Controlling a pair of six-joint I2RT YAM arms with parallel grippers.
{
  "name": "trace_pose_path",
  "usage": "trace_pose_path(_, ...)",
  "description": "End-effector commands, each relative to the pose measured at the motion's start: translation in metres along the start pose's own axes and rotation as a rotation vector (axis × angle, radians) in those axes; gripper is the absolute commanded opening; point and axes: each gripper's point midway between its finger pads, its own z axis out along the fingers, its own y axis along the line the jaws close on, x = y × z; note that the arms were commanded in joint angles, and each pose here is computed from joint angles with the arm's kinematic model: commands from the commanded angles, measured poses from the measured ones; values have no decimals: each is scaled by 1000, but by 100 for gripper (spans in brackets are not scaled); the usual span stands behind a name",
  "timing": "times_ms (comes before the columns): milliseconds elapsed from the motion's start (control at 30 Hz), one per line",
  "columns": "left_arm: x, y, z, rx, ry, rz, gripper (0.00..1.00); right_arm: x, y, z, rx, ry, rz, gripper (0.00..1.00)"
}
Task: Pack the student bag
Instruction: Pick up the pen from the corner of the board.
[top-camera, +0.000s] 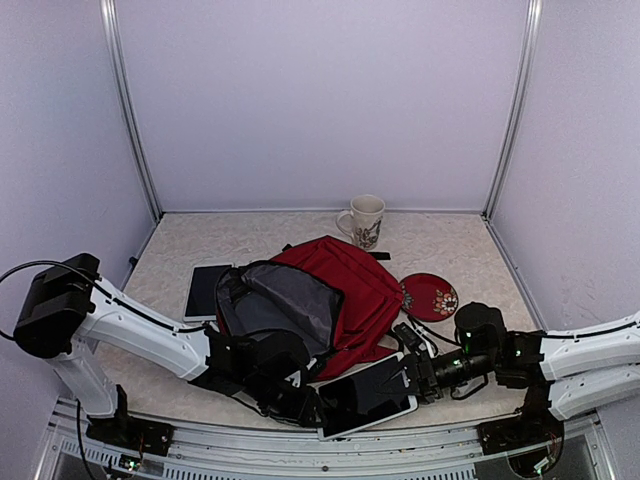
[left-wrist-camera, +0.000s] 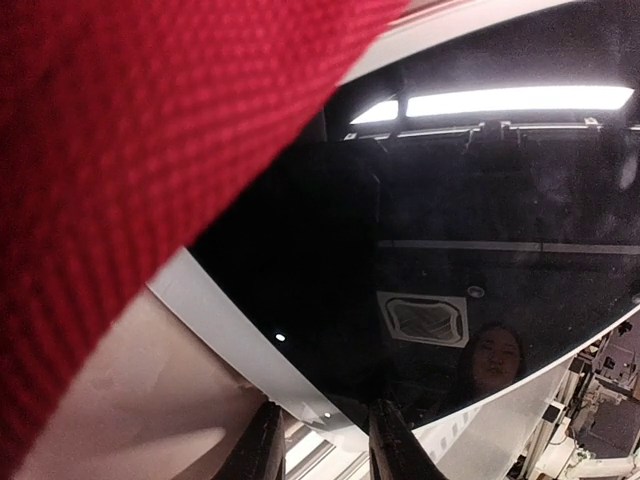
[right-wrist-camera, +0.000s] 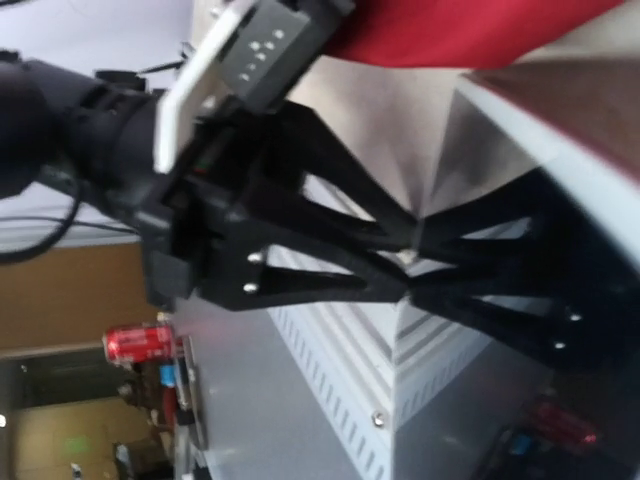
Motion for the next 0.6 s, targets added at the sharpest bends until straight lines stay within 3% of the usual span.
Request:
trace_pose_path(0, 4, 51, 12, -169, -21, -23, 29, -6, 12, 3, -15, -14, -73, 57)
trace_pose_path(233, 0, 45, 8, -162, -51, -5, 37, -13, -1, -3, 118, -40, -78, 28)
trace_pose_path(367, -8, 29, -1, -140, -97, 36, 48, -16, -4, -8, 160, -53, -75, 10)
trace_pose_path(500, -16, 12, -11, -113, -143, 84, 59, -14, -11, -12, 226, -34, -73, 0)
trace_pose_path(567, -20, 5, -19, -102, -169, 108, 63, -15, -9, -15, 237, -29, -82, 0)
